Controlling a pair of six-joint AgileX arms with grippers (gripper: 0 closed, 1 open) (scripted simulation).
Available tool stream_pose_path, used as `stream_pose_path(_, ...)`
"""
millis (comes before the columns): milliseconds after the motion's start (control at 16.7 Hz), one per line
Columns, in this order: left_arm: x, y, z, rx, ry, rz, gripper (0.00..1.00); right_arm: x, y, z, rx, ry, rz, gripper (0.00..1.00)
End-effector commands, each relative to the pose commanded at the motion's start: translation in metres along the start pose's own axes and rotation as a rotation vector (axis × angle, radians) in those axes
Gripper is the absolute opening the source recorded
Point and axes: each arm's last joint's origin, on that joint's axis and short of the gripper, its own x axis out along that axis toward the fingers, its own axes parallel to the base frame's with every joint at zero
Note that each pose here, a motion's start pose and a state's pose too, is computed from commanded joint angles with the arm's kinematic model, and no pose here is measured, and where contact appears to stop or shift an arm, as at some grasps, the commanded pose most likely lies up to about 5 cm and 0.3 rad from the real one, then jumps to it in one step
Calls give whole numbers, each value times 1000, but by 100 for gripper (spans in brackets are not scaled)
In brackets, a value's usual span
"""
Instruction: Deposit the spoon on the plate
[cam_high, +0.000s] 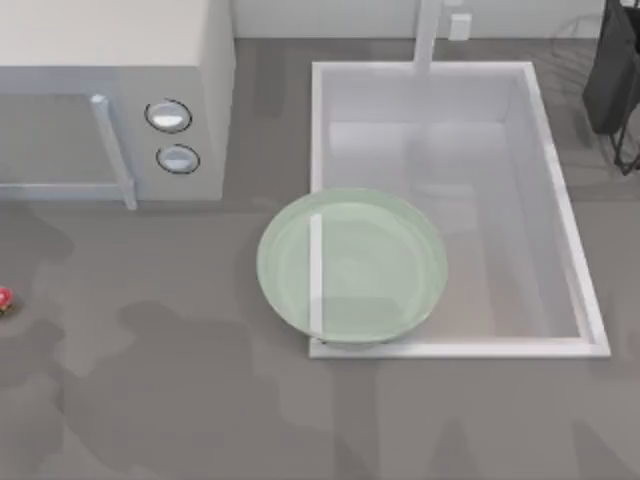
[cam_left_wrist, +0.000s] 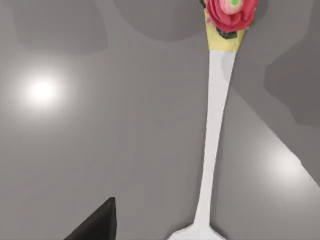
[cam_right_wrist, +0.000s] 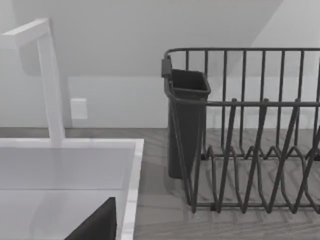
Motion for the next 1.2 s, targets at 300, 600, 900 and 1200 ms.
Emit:
stream_pose_path(300, 18, 27, 12, 71, 94, -111, 100, 0, 0, 0, 0, 0, 0, 100)
stream_pose_path(600, 18, 26, 13, 77, 95, -113, 100, 0, 0, 0, 0, 0, 0, 100)
stream_pose_path(900, 49, 26, 12, 73, 98, -117, 100, 0, 0, 0, 0, 0, 0, 100)
stream_pose_path(1200, 106, 20, 5, 73, 92, -110, 100, 0, 0, 0, 0, 0, 0, 100)
